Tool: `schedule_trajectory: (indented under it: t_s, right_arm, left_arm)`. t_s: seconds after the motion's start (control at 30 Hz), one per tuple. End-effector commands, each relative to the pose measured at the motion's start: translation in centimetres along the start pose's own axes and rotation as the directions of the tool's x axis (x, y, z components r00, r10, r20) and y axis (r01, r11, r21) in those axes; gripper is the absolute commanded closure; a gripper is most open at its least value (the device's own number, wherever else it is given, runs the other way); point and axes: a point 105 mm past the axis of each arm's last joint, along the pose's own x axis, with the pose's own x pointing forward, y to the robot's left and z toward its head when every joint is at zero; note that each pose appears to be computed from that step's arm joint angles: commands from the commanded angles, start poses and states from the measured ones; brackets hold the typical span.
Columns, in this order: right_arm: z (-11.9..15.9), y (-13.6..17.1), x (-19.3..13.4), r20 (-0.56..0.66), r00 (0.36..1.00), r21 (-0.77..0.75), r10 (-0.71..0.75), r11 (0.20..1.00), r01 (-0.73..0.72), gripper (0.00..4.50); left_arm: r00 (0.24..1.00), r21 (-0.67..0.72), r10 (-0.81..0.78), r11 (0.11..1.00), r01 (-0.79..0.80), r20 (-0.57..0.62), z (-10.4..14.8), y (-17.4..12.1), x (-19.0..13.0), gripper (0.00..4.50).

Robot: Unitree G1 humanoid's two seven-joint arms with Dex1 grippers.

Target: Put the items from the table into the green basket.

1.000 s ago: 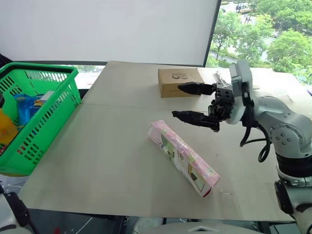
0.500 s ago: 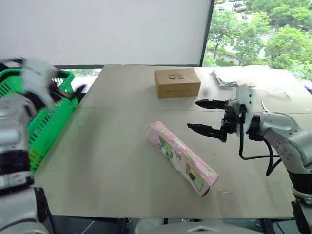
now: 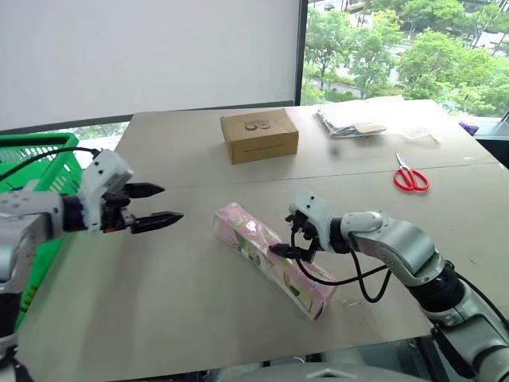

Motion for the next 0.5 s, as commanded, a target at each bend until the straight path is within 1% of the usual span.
schedule_trajectory:
  t_s: [0.03, 0.13, 0.23, 0.33, 0.4, 0.5]
  right_arm:
    - [-0.5, 0.7, 0.2, -0.077, 0.997, 0.075, 0.024, 0.997, -0.018, 0.00]
    - [-0.4, 1.5, 0.2, -0.097, 0.992, 0.163, 0.082, 0.985, -0.066, 0.00]
    - [-1.6, 1.4, 0.3, -0.193, 0.978, 0.153, 0.072, 0.987, -0.043, 0.00]
    - [-1.9, 2.3, 0.3, -0.212, 0.968, 0.191, 0.136, 0.977, -0.095, 0.00]
    - [-1.9, 2.5, 0.2, -0.210, 0.966, 0.204, 0.152, 0.973, -0.109, 0.54]
    - [-1.6, 2.5, 0.0, -0.192, 0.966, 0.232, 0.171, 0.965, -0.124, 1.76]
  left_arm:
    - [1.000, 0.020, 0.015, 1.000, -0.015, 0.000, 0.7, -1.2, -1.5, 0.03]
    - [1.000, -0.010, 0.017, 1.000, -0.018, -0.009, 0.1, -2.1, -1.8, 0.03]
    - [1.000, -0.034, 0.021, 0.999, -0.022, -0.015, -0.3, -2.8, -1.9, 0.03]
    - [0.999, -0.046, 0.029, 0.998, -0.030, -0.022, -0.6, -3.1, -1.9, 0.03]
    - [0.999, -0.048, 0.033, 0.998, -0.034, -0.022, -0.6, -3.2, -1.9, 0.00]
    - [0.999, -0.048, 0.029, 0.998, -0.029, -0.018, -0.4, -3.3, -1.7, 0.00]
